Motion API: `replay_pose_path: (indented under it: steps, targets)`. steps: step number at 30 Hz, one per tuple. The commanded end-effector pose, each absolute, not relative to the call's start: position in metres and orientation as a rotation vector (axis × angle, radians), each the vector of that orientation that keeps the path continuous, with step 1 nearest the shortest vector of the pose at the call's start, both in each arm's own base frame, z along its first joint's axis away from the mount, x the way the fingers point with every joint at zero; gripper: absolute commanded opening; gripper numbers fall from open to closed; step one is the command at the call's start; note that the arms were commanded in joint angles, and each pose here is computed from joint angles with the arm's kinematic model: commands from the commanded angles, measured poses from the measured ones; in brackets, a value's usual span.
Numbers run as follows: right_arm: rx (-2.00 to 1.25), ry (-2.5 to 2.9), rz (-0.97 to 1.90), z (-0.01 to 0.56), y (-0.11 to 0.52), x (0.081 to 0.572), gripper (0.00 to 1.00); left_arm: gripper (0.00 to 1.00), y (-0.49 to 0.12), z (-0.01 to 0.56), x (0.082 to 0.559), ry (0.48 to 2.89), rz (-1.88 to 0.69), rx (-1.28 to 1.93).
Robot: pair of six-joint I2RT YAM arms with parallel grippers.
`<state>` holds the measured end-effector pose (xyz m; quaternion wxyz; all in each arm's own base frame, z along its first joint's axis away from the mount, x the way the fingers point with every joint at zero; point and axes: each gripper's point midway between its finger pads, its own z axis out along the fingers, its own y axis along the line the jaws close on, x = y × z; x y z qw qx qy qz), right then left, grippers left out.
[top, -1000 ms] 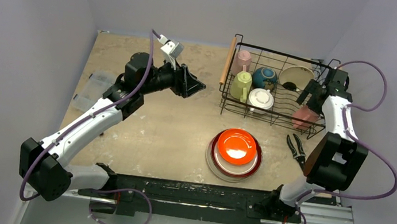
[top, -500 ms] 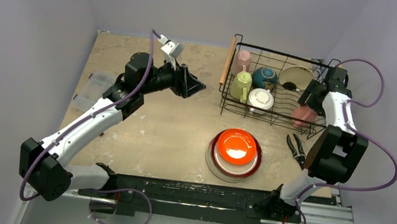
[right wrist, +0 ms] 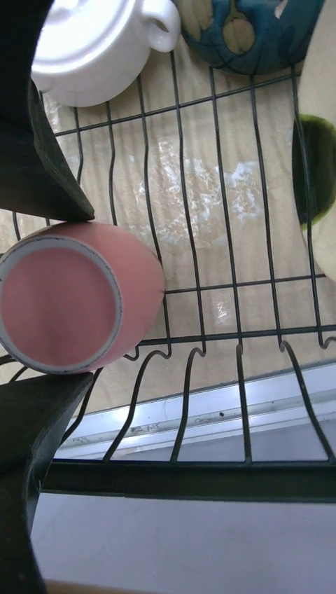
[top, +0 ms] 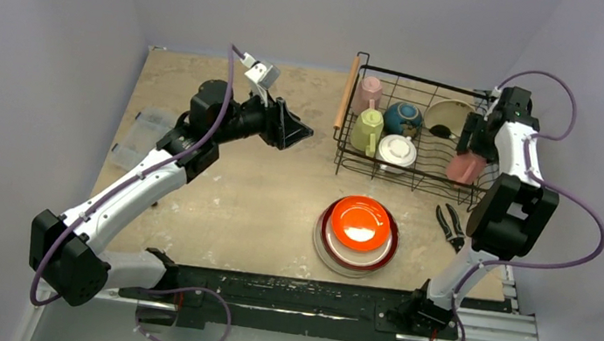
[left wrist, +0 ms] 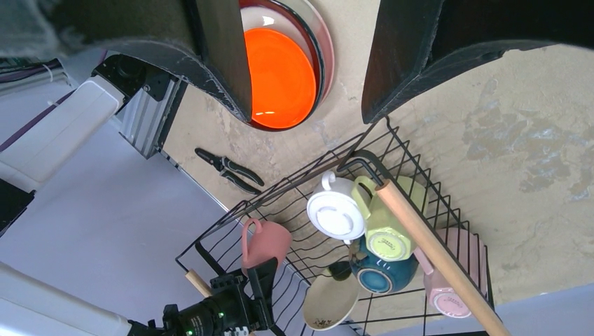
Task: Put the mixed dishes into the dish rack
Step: Pick up the cup from the dish rack.
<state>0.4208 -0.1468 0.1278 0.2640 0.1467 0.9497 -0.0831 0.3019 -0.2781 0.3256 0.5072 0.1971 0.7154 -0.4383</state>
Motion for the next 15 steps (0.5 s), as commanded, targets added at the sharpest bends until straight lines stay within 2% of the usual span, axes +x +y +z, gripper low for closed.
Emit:
replay_pose_path:
  steps: [1,3,5,9,15]
  targets:
    - [0.181,2.561,-0.295,0.156,-0.157,0.423,0.11,0.58,-0.279,0.351,0.304,1.664,-1.078,0.475]
    - [0.071,2.594,-0.324,0.152,-0.158,0.413,0.04,0.58,-0.279,0.350,0.305,1.667,-1.084,0.472]
    - [0.014,2.600,-0.320,0.151,-0.155,0.406,0.02,0.58,-0.279,0.349,0.305,1.669,-1.087,0.472]
    - [0.004,2.620,-0.403,0.149,-0.163,0.394,0.06,0.58,-0.280,0.350,0.304,1.665,-1.095,0.473]
    - [-0.030,2.618,-0.461,0.151,-0.167,0.381,0.03,0.58,-0.279,0.351,0.303,1.663,-1.094,0.474]
